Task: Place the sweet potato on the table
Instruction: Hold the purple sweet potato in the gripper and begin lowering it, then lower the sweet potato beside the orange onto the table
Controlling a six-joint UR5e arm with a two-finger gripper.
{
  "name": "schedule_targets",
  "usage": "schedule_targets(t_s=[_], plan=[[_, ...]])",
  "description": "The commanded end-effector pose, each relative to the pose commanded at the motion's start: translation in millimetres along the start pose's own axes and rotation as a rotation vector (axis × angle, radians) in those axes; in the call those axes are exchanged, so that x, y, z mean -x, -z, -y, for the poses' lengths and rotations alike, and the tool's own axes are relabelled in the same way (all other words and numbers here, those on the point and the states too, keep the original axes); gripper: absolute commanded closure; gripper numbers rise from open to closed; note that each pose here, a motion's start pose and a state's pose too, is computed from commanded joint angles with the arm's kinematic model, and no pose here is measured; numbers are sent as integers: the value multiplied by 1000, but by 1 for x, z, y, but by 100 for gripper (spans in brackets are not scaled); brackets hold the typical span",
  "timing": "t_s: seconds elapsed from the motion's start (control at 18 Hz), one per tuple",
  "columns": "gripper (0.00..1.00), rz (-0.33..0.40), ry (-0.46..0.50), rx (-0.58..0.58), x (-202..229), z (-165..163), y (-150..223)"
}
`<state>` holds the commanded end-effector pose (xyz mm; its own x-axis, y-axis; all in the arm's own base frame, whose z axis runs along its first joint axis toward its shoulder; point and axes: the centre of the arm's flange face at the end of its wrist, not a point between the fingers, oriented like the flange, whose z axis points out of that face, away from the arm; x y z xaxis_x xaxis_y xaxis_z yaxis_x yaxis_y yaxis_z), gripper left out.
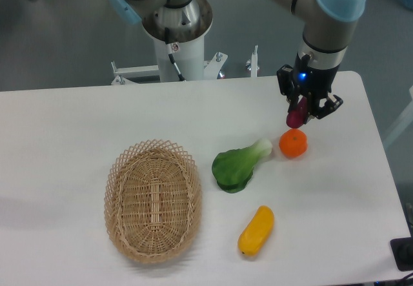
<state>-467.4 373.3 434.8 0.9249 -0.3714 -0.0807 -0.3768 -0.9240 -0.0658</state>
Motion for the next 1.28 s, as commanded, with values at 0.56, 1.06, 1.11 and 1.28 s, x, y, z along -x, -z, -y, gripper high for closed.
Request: schedule_targets(t_s=[0.56,1.06,1.11,1.28], plan=[[70,-5,16,2,7,1,-10],[70,47,126,0,45,22,-102],[70,52,125,-1,48,21,-113],[70,50,125,-1,60,18,-153]])
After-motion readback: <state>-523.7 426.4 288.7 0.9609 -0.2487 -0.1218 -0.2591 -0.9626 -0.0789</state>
